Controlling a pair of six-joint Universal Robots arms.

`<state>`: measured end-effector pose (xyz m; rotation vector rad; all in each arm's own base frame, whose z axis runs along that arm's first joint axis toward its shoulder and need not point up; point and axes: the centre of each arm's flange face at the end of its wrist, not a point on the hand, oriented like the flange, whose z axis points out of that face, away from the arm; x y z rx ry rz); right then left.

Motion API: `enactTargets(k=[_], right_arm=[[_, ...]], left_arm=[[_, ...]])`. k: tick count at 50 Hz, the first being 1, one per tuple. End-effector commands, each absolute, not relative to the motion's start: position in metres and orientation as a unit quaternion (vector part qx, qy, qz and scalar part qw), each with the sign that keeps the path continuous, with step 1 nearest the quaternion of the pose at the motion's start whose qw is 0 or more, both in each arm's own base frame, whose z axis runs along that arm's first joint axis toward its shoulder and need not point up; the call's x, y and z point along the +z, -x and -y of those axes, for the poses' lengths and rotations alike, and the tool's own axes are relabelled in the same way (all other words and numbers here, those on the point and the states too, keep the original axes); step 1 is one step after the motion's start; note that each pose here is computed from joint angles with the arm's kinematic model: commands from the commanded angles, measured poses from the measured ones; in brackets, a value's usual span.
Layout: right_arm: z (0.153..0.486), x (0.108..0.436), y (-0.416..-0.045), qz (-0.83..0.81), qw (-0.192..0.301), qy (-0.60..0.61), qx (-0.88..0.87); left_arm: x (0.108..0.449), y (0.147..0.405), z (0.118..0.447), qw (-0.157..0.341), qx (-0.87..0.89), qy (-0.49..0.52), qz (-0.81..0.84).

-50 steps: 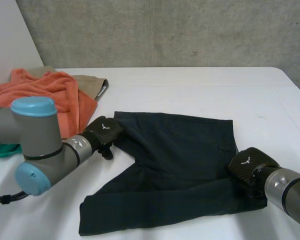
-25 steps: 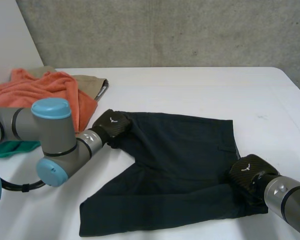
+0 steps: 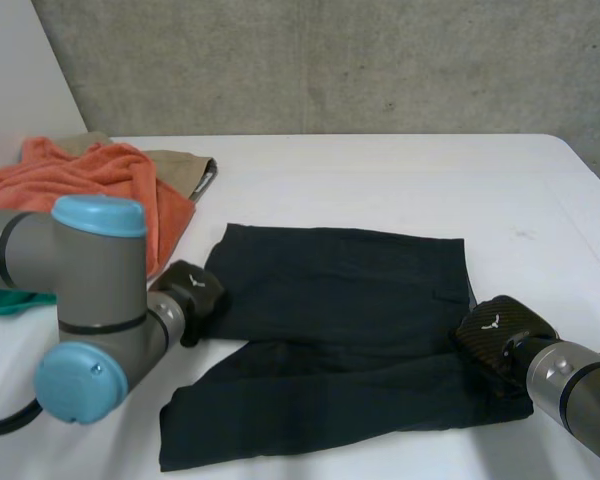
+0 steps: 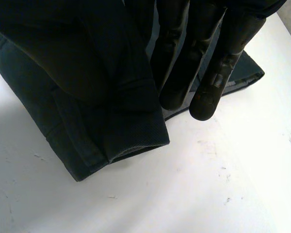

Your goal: Fold the laundry.

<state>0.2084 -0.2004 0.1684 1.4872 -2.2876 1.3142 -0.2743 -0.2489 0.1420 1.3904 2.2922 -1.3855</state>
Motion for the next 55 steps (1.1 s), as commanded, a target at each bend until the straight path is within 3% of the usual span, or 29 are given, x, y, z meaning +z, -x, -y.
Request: enactTargets(k=[1, 6, 13, 22, 32, 40, 48, 55], right_arm=[[0.200, 0.168, -0.210, 0.754, 0.054, -0.491, 0.434], [0.200, 0.167, -0.211, 0.760, 0.046, -0.482, 0.433], [0.200, 0.167, -0.211, 0.761, 0.046, -0.480, 0.434], [0.203, 0.168, -0.209, 0.763, 0.044, -0.476, 0.436], [0.205, 0.171, -0.210, 0.760, 0.045, -0.475, 0.442], [0.222, 0.183, -0.218, 0.739, 0.053, -0.472, 0.478], [0.297, 0.198, -0.243, 0.676, 0.095, -0.429, 0.591], [0.354, 0.180, -0.263, 0.640, 0.131, -0.404, 0.640]], left_arm=[[0.154, 0.284, 0.239, 0.067, -0.484, -0.461, -0.740], [0.193, 0.285, 0.239, 0.058, -0.553, -0.423, -0.715], [0.218, 0.278, 0.220, 0.007, -0.575, -0.374, -0.728], [0.194, 0.256, 0.158, -0.061, -0.403, -0.424, -0.809], [0.166, 0.253, 0.157, -0.056, -0.346, -0.432, -0.831], [0.191, 0.280, 0.210, -0.042, -0.501, -0.397, -0.768], [0.196, 0.318, 0.278, -0.018, -0.639, -0.358, -0.681], [0.168, 0.347, 0.332, 0.055, -0.688, -0.383, -0.613]])
